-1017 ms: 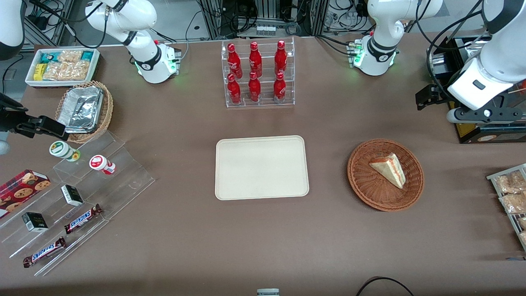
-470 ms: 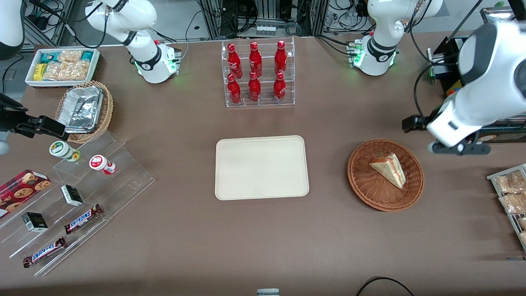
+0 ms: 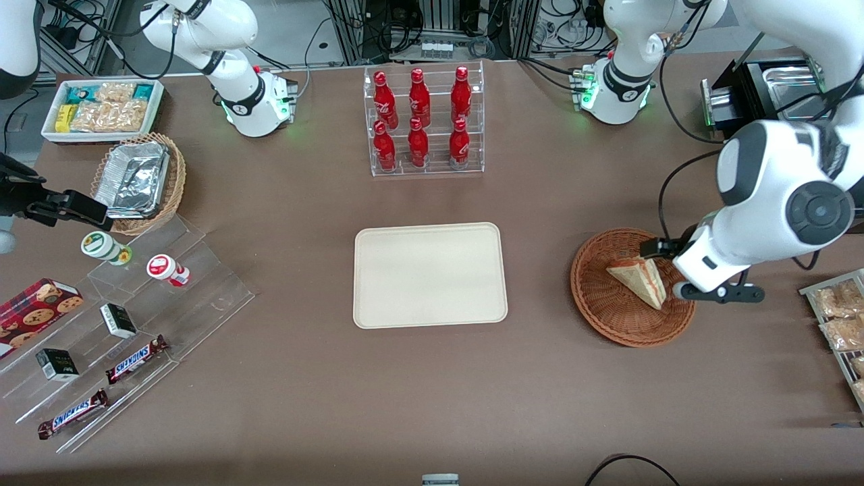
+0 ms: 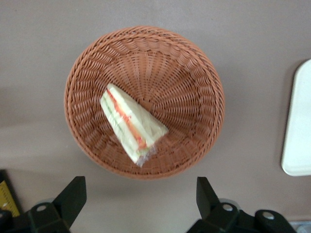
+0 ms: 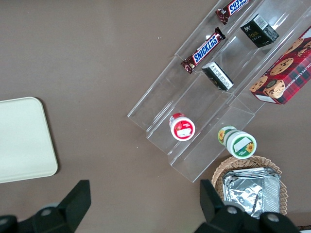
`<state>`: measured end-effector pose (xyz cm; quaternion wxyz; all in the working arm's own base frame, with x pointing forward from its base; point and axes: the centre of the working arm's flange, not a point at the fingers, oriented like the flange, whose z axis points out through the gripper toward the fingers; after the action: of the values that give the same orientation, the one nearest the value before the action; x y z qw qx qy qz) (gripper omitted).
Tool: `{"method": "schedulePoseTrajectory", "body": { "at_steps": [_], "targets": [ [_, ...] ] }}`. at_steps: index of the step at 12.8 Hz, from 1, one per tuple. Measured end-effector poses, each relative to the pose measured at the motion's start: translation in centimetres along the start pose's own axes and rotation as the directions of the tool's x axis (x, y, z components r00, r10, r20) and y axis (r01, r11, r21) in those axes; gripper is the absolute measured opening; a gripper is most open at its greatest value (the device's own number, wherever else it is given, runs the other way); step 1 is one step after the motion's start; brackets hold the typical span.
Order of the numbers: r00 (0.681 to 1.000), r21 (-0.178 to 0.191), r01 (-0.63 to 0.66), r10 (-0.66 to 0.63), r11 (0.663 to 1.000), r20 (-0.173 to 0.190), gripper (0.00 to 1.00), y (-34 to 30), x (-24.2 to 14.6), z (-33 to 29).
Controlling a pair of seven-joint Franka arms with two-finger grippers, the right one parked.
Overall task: Place sandwich from basket to tray
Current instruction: 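Move the left gripper over the wrapped sandwich in the wicker basket, then lower the open left gripper around the sandwich and close on it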
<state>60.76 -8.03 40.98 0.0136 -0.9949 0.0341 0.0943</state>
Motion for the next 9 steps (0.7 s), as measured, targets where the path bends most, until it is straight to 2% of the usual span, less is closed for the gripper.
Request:
{"method": "schedulePoseTrajectory", "body": {
  "at_steps": [2,7,9],
  "targets": [
    [1.000,0.002,-0.003,0.003,1.000,-0.020,1.00,0.0,0.4,3.5],
    [0.999,-0.007,0.048,-0.048,0.999,-0.010,1.00,-3.1,-0.1,7.2],
    [0.996,-0.009,0.082,-0.082,0.997,-0.017,1.00,-3.1,-0.3,7.8]
  ]
}}
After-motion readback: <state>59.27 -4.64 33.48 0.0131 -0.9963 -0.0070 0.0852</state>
